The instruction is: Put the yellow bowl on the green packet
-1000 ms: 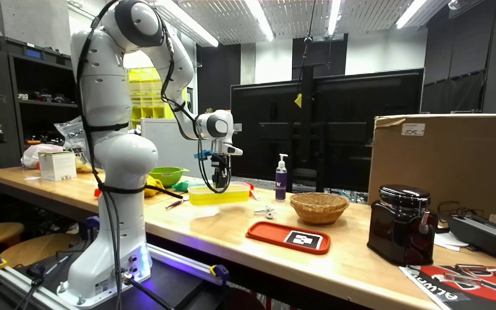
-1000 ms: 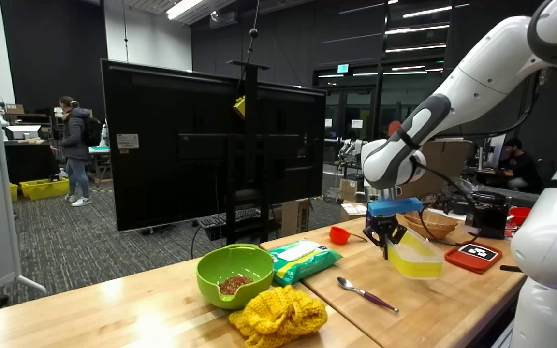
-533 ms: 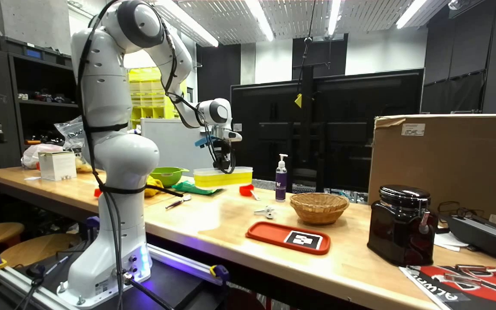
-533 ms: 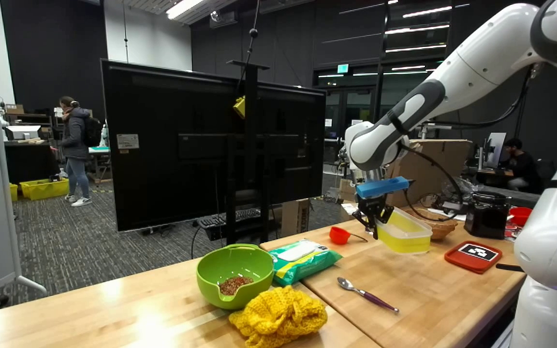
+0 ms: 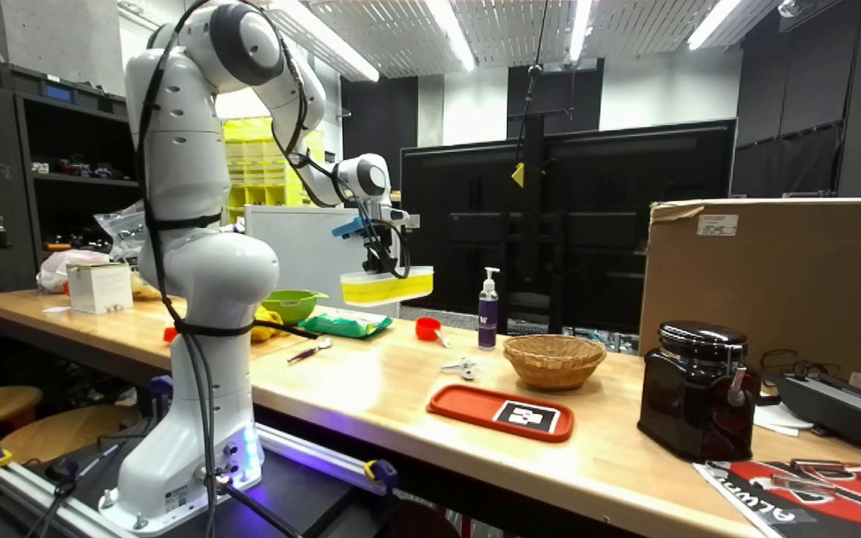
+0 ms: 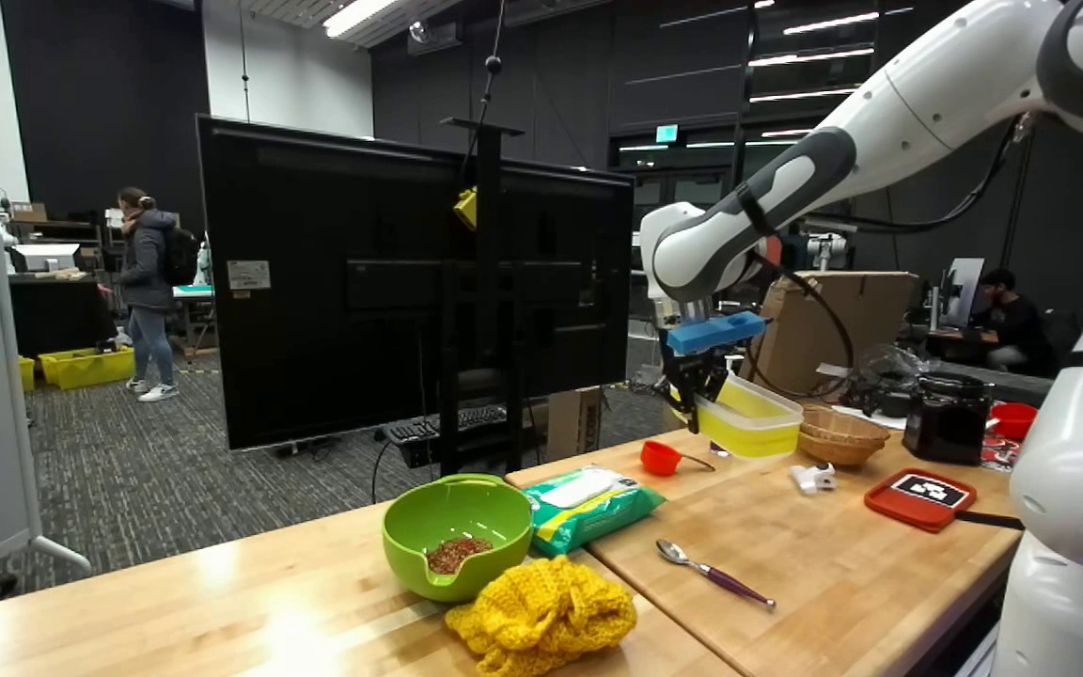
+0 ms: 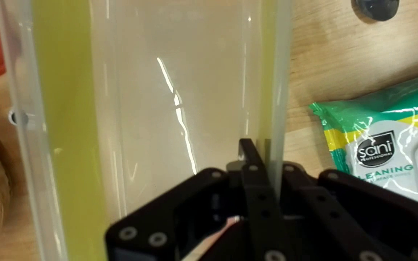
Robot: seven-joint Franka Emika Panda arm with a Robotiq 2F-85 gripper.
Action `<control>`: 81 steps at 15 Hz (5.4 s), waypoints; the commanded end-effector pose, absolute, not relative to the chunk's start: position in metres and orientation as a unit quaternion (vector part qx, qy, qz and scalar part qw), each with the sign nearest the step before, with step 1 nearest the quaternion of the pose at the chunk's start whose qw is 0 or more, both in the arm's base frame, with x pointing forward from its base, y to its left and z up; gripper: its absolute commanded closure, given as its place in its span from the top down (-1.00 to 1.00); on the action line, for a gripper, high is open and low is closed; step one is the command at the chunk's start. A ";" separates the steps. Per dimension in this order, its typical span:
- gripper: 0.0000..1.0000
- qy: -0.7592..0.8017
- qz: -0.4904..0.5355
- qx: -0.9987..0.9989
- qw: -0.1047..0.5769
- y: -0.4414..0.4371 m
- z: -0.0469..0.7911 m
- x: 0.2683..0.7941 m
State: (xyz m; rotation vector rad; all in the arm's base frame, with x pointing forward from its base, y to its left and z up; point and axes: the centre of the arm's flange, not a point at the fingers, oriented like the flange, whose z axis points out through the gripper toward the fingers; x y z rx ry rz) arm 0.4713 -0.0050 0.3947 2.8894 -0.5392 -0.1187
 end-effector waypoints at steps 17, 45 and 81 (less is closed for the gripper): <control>-0.98 -0.007 -0.060 0.992 0.111 0.120 0.380 0.513; -0.98 0.089 -0.095 0.990 0.060 0.188 0.326 0.558; 1.00 0.020 -0.039 0.996 0.079 0.135 0.379 0.567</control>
